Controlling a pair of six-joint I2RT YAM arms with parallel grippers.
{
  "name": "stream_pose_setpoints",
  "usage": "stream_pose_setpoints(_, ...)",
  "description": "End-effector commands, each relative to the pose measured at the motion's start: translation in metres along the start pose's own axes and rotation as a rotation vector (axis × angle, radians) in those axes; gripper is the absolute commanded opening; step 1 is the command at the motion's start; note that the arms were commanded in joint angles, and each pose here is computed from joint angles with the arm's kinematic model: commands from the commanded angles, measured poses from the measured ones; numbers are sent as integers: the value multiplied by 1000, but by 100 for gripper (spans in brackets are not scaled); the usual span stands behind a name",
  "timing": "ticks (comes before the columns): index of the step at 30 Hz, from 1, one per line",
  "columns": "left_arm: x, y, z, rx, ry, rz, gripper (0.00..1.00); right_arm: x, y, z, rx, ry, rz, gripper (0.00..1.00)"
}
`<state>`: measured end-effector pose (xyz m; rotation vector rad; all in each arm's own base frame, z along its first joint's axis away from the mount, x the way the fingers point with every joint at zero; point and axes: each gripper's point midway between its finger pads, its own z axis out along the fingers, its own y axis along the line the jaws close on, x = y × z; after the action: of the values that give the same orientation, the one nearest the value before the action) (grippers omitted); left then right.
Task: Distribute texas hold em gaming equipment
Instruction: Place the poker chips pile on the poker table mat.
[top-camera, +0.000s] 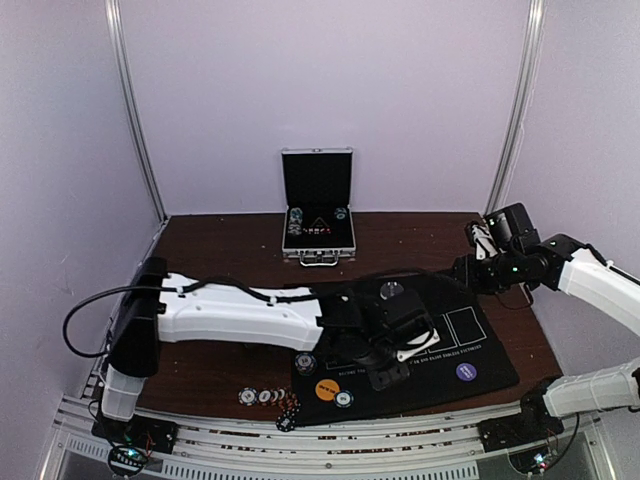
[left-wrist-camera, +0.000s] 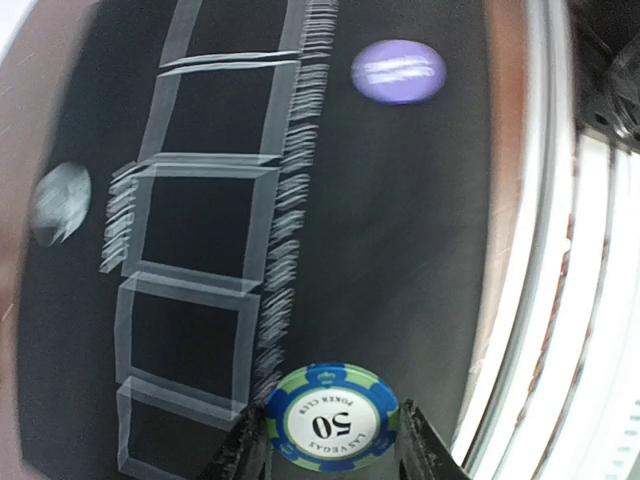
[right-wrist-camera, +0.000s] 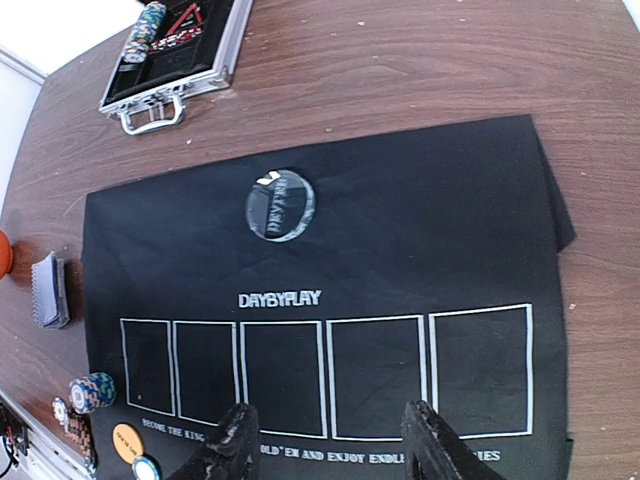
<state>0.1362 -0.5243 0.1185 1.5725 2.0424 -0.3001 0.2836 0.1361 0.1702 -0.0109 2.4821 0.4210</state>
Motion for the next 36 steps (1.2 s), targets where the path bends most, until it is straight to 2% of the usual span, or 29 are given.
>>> stream_pose_setpoints(1, -15, -34, 33, 77, -8, 126, 0, 12, -13, -2, 16, 44, -12, 51)
stream_pose_setpoints(10, -1, -37, 84, 42, 56, 92, 0, 18, -6, -3, -35, 69, -22, 52)
stream_pose_setpoints(14, 4, -32, 91, 9, 71, 74, 0, 21, -6, -2, -39, 81, -21, 51)
stream_pose_setpoints(16, 3, -29, 90, -6, 68, 70, 12, 23, -4, -2, -50, 92, -17, 51)
stream_pose_setpoints(19, -2, -28, 84, -6, 54, 71, 44, 27, -3, 0, -54, 118, -5, 51)
stream_pose_setpoints(22, -21, -23, 65, -12, 2, 71, 61, 31, -2, 1, -44, 131, 4, 52)
stream_pose_setpoints(26, -45, -18, 25, -6, -77, 73, 70, 36, 1, 1, -22, 150, -3, 53)
stream_pose_setpoints(30, -46, -16, -18, 32, -119, 81, 74, 49, 5, 2, 7, 190, -17, 55)
stream_pose_setpoints(33, -23, -9, -42, 40, -113, 61, 76, 66, 14, 5, 28, 231, -35, 56)
stream_pose_setpoints(36, 3, 12, -67, 51, -105, -34, 78, 91, 31, 8, 37, 280, -66, 57)
